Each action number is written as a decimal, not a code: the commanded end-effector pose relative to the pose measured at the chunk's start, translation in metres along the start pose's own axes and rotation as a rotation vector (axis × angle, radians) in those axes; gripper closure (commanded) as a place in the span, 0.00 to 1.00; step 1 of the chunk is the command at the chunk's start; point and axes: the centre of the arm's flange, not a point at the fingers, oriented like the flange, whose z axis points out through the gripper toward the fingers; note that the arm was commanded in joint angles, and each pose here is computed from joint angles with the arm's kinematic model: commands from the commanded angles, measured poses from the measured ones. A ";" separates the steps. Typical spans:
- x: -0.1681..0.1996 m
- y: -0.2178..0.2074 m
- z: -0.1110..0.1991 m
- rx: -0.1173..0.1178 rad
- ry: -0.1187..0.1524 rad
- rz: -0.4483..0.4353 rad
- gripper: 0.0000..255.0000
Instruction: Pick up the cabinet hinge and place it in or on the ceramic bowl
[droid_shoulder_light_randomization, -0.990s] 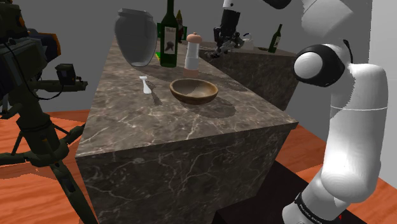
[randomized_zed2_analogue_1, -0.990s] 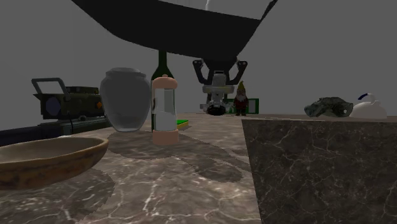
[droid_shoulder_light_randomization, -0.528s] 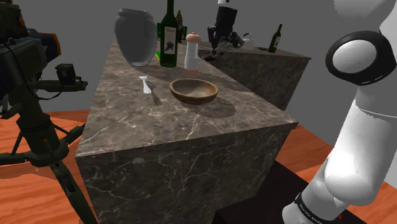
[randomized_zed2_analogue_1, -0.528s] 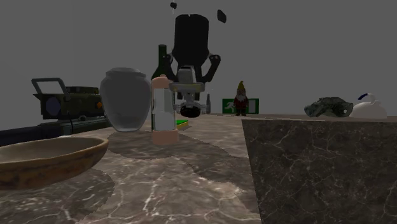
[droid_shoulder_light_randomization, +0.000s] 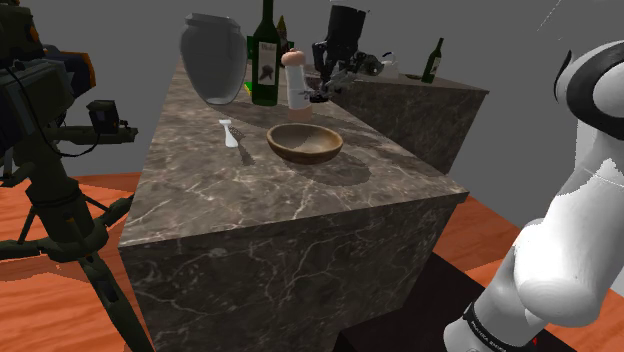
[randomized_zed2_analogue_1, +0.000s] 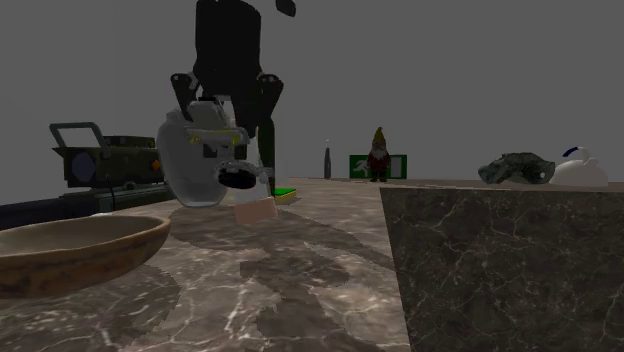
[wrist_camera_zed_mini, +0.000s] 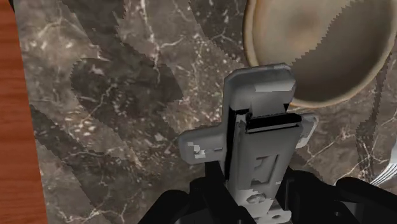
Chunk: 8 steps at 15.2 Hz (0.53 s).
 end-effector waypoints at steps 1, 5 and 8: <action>-0.019 -0.019 0.001 0.000 0.000 0.001 1.00; -0.055 -0.058 0.003 0.000 0.000 0.001 1.00; -0.082 -0.087 0.005 0.000 0.000 0.001 1.00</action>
